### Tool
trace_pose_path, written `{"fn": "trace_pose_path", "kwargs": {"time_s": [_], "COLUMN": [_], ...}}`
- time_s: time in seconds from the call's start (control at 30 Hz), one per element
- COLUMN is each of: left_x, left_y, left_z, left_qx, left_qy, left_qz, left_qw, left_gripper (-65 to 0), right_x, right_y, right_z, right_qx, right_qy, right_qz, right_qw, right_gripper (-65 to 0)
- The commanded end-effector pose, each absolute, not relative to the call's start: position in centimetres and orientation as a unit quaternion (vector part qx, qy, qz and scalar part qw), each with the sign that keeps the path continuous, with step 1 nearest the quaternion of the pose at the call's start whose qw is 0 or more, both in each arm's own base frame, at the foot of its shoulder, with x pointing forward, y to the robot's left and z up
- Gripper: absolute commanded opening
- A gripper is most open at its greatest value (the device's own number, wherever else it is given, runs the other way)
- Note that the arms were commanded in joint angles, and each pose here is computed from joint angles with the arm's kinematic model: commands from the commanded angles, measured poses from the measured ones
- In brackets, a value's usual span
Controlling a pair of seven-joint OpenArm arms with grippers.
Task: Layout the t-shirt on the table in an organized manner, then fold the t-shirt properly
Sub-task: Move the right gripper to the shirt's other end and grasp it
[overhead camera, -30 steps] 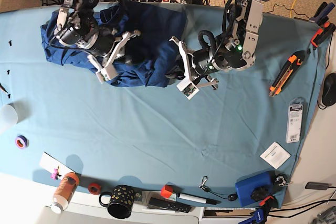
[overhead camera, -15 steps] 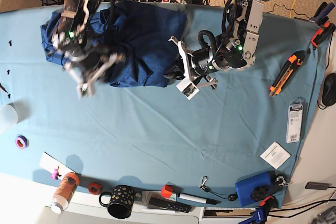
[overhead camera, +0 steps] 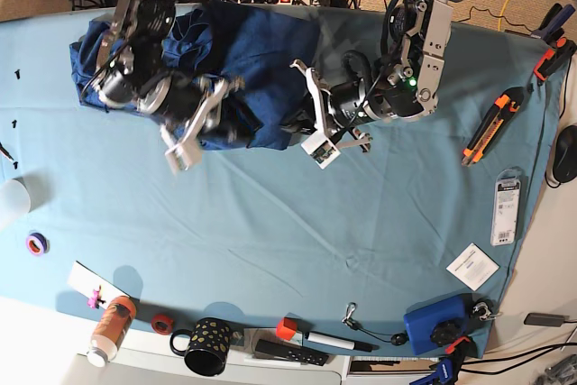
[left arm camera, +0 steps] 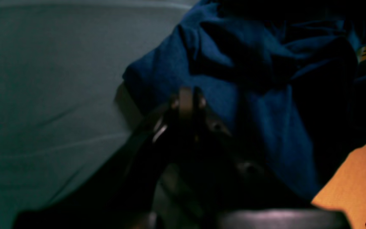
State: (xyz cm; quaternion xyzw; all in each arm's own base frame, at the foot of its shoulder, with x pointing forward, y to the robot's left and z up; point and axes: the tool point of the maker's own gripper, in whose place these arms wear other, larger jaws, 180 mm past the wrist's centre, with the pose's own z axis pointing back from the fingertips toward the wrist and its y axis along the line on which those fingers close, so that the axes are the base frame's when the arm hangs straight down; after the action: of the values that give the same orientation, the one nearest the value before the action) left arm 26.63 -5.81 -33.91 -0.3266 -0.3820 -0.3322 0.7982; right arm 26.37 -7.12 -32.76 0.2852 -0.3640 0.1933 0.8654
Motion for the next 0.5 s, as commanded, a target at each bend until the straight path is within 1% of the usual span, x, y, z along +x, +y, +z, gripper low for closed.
{"fn": "trace_pose_path", "kwargs": {"time_s": [0.0,0.07,0.23,0.37,0.47], "left_x": [27.3,27.3,27.2,27.1,27.1], "left_y": [-6.2,-6.2,-6.2,-6.2,-6.2], "left_z": [-32.5,-32.5,-32.5,-32.6,-32.6], "left_qx": [-0.337,-0.337,-0.337,-0.338,-0.338], "left_qy": [-0.404,-0.404,-0.403,-0.402,-0.401], "left_qz": [-0.329,-0.329,-0.329,-0.328,-0.329], "left_qw": [0.784,0.784,0.785,0.785,0.786], "left_gripper": [-65.0,-65.0,-65.0,-65.0,-65.0], "right_x": [26.4,25.6,26.2,28.3,30.5], "right_y": [-6.7,-7.3,-11.0,-13.5,-15.0], "right_z": [-31.9,-33.2,-35.5,-35.0,-33.5], "right_qx": [0.296,0.279,0.175,0.108,0.07], "right_qy": [-0.379,-0.365,-0.356,-0.377,-0.408], "right_qz": [0.193,0.187,0.141,0.109,0.09], "right_qw": [0.856,0.868,0.907,0.914,0.906], "right_gripper": [-65.0,-65.0,-65.0,-65.0,-65.0]}}
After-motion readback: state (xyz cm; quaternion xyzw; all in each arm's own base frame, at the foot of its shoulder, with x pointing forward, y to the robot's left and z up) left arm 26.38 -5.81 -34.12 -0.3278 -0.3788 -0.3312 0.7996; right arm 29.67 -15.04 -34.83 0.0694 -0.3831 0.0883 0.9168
